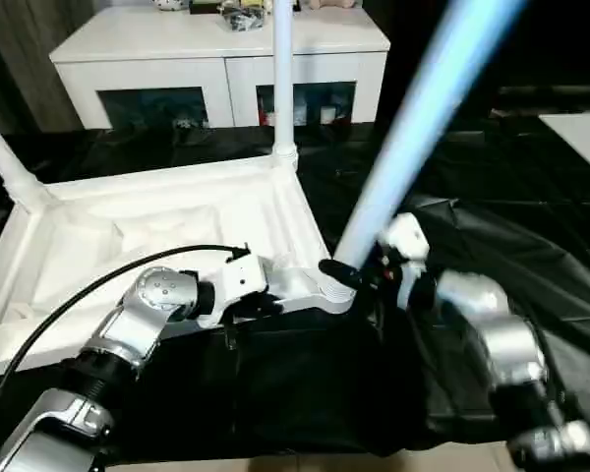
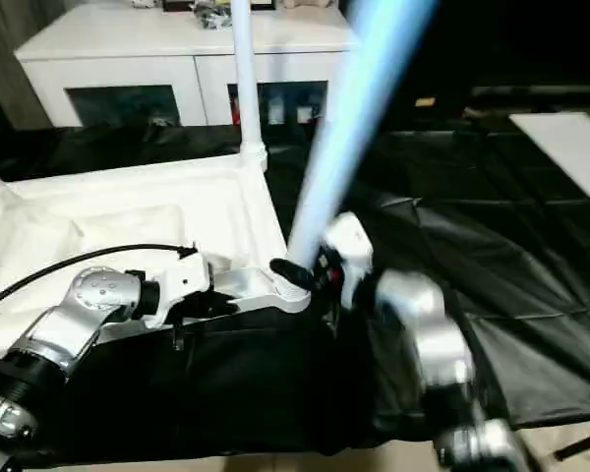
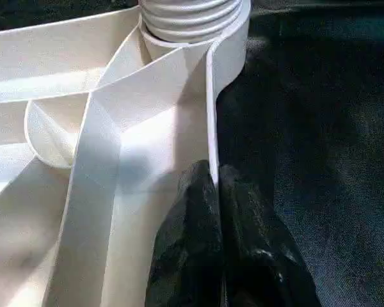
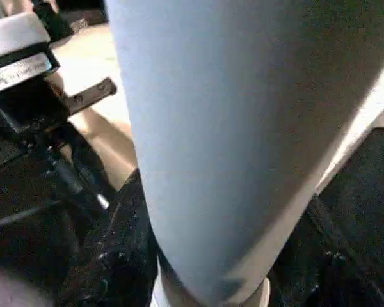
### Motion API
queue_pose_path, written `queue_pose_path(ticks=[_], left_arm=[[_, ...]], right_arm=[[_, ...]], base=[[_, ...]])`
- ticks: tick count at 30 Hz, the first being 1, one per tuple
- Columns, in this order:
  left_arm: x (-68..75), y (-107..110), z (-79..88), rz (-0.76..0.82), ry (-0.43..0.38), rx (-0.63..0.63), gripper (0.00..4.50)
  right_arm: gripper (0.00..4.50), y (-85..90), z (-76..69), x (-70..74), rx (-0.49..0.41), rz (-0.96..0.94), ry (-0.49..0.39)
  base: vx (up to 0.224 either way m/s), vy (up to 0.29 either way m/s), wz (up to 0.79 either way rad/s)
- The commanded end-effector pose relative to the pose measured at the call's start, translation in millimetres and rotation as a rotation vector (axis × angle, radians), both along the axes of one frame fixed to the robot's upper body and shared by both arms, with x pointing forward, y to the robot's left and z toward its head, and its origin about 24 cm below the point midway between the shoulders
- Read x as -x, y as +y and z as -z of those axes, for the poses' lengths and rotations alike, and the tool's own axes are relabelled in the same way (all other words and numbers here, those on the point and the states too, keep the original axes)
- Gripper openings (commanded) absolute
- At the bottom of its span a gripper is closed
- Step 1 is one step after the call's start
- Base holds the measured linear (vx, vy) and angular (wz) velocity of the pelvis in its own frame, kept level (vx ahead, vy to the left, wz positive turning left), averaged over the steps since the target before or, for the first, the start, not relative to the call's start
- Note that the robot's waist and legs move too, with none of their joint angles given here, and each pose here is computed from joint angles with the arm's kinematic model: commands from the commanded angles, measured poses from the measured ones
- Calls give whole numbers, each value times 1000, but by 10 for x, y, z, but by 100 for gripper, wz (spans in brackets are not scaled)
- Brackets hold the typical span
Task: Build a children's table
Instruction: Rotate leg to tighten
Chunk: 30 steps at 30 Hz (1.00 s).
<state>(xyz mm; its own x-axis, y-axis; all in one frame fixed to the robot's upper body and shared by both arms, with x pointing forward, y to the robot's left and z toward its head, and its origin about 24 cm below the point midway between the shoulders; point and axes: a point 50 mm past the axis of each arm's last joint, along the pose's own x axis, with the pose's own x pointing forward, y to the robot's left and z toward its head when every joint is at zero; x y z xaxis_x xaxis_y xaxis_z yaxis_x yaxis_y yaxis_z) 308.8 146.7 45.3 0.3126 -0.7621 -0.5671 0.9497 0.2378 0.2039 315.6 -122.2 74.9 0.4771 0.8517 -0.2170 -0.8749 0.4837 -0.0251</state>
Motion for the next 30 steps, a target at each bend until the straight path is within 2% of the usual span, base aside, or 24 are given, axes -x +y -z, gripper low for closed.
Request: queue_pose_path(ticks=[1,7,14,16,21,22,30], left_arm=[[2,101,85,-74,3,-62,0],[13,52,81,-55,3,-66,0],[-3,28,75,-40,3,-72,0],[-12,24,72,-32,8,-77,0],[-8,31,77,-27,15,-80,0],[-10,36,78,-26,18,-82,0],[-14,73,81,-13,28,-98,0]], right_arm=[[185,50,348,113,100,-102,235],[185,-49,405,23,128,-55,302],[185,-84,528,39,103,-25,384],[185,-118,652,67,124,-4,420],[185,-129,702,37,122,54,420],[185,-130,709,-22,124,112,399],[185,-56,659,-87,117,108,370]], base=[[0,0,0],[0,0,0],[0,0,0],[0,0,0],[0,0,0],[0,0,0],[0,0,0]])
